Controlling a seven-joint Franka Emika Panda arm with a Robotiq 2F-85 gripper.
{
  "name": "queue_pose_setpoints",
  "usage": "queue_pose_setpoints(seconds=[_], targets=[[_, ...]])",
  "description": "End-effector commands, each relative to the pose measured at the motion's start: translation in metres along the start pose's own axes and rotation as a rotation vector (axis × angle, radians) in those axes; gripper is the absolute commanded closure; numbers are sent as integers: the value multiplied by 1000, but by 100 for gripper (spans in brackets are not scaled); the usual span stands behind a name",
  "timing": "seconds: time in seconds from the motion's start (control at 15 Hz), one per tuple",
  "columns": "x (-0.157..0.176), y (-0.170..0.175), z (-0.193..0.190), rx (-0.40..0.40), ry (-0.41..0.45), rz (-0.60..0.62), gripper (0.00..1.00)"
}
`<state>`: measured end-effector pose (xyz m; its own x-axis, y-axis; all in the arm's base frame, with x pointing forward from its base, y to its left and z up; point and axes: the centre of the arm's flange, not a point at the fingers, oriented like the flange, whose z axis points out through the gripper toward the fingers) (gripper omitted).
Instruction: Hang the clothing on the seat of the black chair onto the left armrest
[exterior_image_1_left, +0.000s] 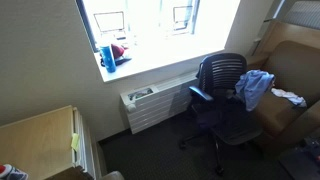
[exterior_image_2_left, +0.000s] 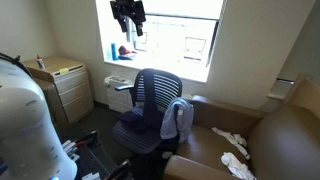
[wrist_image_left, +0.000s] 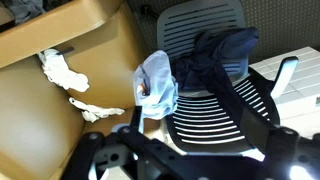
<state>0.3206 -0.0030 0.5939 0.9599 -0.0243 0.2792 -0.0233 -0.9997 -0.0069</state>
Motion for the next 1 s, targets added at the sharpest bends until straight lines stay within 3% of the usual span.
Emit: queue_pose_setpoints(seconds=[0.0,0.27,0.33,0.4,0.73,0.93], targets=[[0,0,0,0,0,0,0],[0,0,0,0,0,0,0],[2,-6,14,35,-23,17,0],[8,-17,59,107,-115,23,0],[-21,-90,162,328,-280,-74,0],[-34,-149,218,419,-415,-150,0]])
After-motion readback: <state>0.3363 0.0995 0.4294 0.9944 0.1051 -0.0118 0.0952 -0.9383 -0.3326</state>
